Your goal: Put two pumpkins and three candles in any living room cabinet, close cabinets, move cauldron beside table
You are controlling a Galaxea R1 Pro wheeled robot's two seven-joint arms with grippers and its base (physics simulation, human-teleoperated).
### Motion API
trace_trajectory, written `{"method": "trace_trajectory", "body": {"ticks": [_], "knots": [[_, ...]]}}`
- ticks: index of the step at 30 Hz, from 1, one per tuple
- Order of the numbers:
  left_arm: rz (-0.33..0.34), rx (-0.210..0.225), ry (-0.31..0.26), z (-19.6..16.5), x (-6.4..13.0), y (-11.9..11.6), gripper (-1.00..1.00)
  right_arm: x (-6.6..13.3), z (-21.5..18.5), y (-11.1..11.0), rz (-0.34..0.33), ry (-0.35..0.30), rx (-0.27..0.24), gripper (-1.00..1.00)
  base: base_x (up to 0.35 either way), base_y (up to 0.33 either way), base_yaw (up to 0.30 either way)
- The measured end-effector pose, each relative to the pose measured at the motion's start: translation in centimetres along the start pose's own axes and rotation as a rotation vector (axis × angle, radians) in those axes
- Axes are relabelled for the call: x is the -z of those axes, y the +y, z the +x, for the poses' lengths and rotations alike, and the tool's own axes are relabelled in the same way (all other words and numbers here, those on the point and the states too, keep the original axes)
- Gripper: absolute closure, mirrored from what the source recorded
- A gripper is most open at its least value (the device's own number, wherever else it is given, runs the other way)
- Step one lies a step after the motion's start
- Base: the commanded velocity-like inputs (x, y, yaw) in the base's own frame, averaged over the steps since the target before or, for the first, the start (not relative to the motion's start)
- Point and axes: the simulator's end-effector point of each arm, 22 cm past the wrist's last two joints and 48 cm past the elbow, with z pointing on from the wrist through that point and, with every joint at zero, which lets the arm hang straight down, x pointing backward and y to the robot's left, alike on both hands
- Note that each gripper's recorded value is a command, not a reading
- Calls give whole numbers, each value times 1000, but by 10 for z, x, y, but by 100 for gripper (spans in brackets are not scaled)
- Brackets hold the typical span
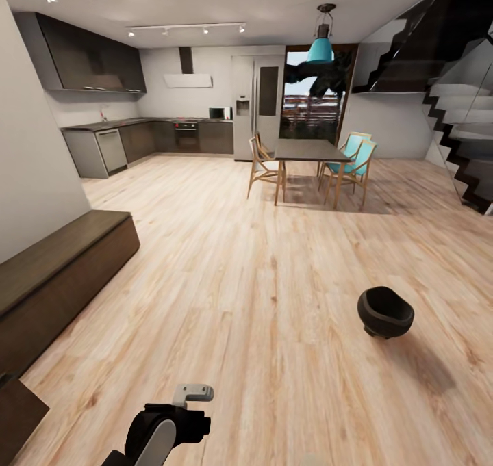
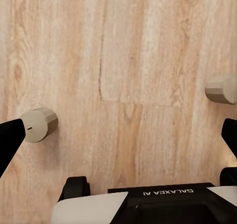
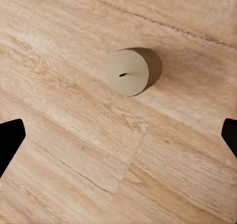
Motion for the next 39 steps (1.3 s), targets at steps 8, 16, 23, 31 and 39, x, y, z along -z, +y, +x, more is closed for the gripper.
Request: {"method": "trace_trajectory", "body": {"ticks": [8,16,23,31,39], "knots": [[1,0,1,0,0,0,-100,0,0,0,0,1,0,-100,24,-45,0],[-5,9,-13,-3,0,2,-100,1,-6,-19,87,-23,109,-100,0,-1,0],[-109,11,-45,-5,-13,28,-100,1,-26,-13,107,-99,280,-100,0,0,0],[-165,15,-64,-12,-25,43,-100,0,-45,36,30,-199,466,-100,0,0,0],[-185,41,-72,-21,-25,58,-100,-4,-4,136,36,-211,859,-100,0,0,0]]}}
